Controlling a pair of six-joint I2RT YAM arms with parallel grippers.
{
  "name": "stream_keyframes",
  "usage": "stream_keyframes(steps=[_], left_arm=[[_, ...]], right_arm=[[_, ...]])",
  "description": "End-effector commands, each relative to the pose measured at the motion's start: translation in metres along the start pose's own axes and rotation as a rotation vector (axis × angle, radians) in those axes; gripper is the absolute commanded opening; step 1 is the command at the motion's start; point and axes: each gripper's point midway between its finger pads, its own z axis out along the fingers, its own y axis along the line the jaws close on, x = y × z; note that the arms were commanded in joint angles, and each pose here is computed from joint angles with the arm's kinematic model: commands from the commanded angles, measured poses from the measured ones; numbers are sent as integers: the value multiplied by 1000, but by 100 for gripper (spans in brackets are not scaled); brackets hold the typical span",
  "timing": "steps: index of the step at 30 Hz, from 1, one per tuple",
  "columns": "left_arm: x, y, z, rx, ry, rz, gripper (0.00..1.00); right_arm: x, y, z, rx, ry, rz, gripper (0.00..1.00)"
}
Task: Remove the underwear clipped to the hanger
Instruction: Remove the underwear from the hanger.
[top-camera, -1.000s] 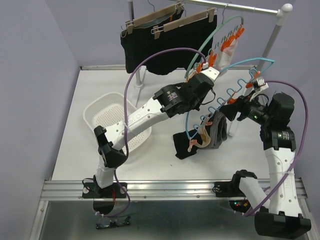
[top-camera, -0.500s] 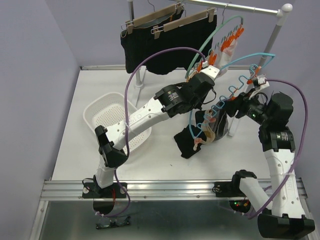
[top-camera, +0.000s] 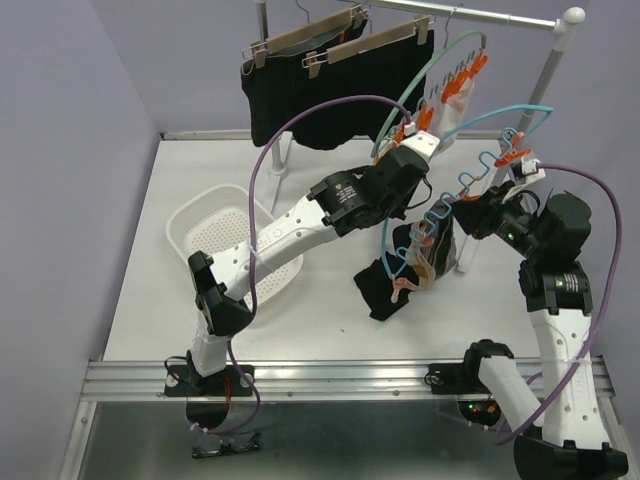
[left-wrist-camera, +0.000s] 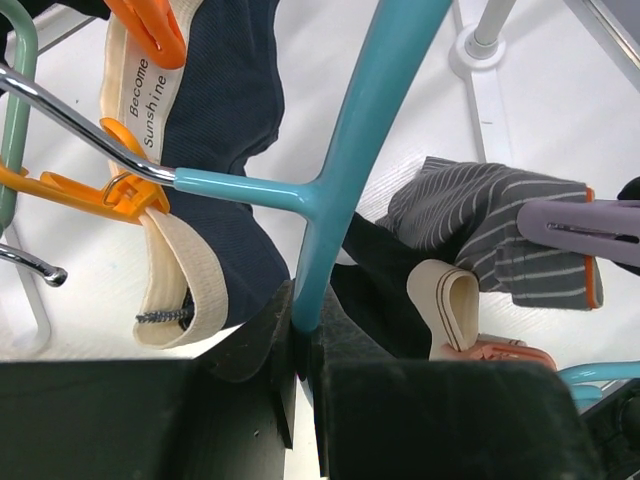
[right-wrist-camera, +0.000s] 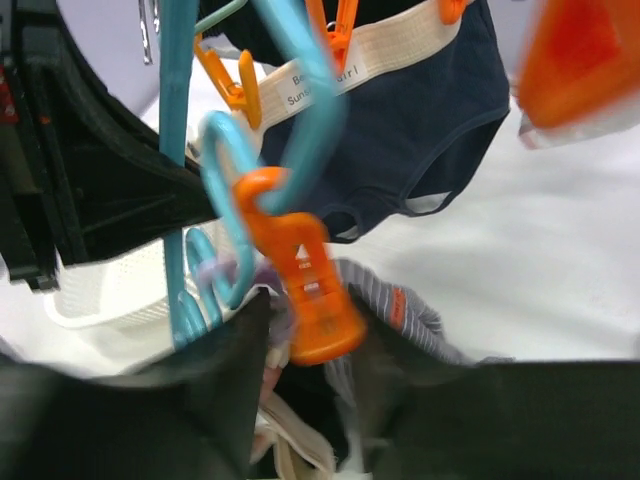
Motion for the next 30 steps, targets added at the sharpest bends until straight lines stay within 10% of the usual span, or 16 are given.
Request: stream_keyframes(steps=[1, 5, 8, 30], left_arm=[[-26, 6, -33, 23, -90, -29, 0], [-19, 9, -35, 26, -77, 15, 0], [-12, 15, -38, 18, -67, 59, 0], [3, 63, -52, -127, -38, 484, 0]], right_arm=[[-23, 10, -8, -19, -103, -106, 49], [-21, 18, -19, -32, -106, -198, 85], [-15, 22, -23, -60, -72, -285, 92], [67, 68, -61, -504, 166, -680, 93]])
